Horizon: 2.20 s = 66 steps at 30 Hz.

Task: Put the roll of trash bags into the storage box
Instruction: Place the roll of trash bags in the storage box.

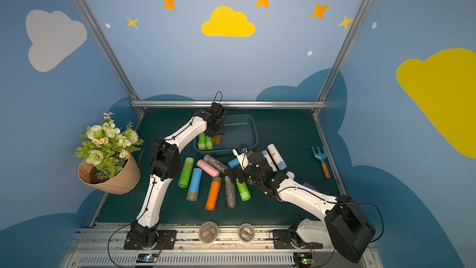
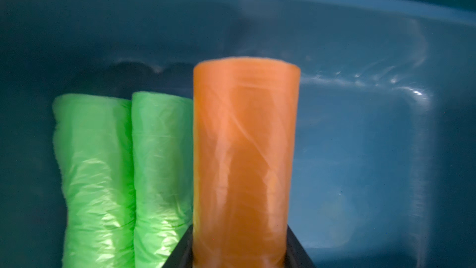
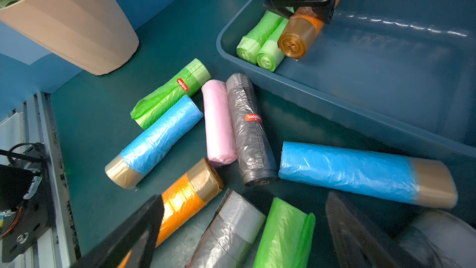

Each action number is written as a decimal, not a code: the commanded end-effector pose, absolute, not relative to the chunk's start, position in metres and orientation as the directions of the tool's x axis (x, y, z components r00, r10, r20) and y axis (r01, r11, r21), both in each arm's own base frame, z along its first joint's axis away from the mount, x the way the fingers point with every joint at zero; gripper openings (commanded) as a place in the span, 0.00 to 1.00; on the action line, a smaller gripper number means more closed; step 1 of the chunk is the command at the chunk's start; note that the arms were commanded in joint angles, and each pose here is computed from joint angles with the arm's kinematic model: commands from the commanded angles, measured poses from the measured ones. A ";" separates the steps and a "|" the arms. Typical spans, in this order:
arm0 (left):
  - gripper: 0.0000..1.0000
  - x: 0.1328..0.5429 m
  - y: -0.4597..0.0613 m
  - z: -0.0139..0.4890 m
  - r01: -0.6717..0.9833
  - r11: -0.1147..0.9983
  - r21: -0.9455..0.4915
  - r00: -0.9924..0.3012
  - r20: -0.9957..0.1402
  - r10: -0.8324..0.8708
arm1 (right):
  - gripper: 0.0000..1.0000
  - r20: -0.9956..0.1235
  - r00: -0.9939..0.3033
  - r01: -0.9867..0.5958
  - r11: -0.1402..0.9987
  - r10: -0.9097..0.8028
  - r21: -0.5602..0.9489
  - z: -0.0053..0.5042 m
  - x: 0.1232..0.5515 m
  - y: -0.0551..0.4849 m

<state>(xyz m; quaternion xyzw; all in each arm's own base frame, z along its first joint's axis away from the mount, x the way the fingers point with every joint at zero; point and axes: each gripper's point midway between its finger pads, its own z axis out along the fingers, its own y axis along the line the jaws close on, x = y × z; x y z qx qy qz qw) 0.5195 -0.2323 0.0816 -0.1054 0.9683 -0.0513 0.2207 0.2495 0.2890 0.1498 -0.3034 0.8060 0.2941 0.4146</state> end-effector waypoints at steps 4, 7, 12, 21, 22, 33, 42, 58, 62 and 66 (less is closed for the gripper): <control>0.46 0.522 -0.235 0.078 -0.209 0.966 -0.152 -0.876 -0.411 -0.254 | 0.96 -0.858 -0.466 -0.734 0.636 -0.217 0.238 0.158 0.248 0.288; 0.46 0.522 -0.233 0.073 -0.225 0.964 -0.142 -0.875 -0.405 -0.264 | 0.96 -0.858 -0.466 -0.733 0.637 -0.216 0.238 0.159 0.248 0.287; 0.46 0.523 -0.232 0.064 -0.232 0.965 -0.121 -0.884 -0.388 -0.261 | 0.96 -0.858 -0.466 -0.734 0.636 -0.215 0.239 0.159 0.248 0.287; 0.46 0.523 -0.228 0.052 -0.251 0.964 -0.089 -0.887 -0.378 -0.266 | 0.96 -0.858 -0.466 -0.733 0.636 -0.215 0.239 0.160 0.249 0.287; 0.46 0.522 -0.226 0.050 -0.255 0.964 -0.083 -0.889 -0.372 -0.267 | 0.96 -0.858 -0.468 -0.732 0.638 -0.214 0.240 0.159 0.249 0.286; 0.47 0.519 -0.224 0.042 -0.257 0.964 -0.062 -0.894 -0.363 -0.262 | 0.96 -0.855 -0.471 -0.731 0.639 -0.216 0.241 0.158 0.250 0.286; 0.48 0.518 -0.223 0.043 -0.253 0.966 -0.055 -0.897 -0.362 -0.255 | 0.96 -0.852 -0.476 -0.729 0.639 -0.216 0.246 0.156 0.250 0.286; 0.52 0.517 -0.223 0.057 -0.241 0.968 -0.065 -0.890 -0.383 -0.248 | 0.96 -0.854 -0.474 -0.729 0.639 -0.212 0.246 0.158 0.251 0.286; 0.52 0.516 -0.224 0.062 -0.236 0.970 -0.063 -0.888 -0.392 -0.241 | 0.96 -0.855 -0.474 -0.728 0.640 -0.212 0.245 0.158 0.251 0.285; 0.53 0.515 -0.224 0.065 -0.231 0.971 -0.058 -0.889 -0.394 -0.234 | 0.96 -0.855 -0.474 -0.727 0.642 -0.211 0.244 0.158 0.251 0.285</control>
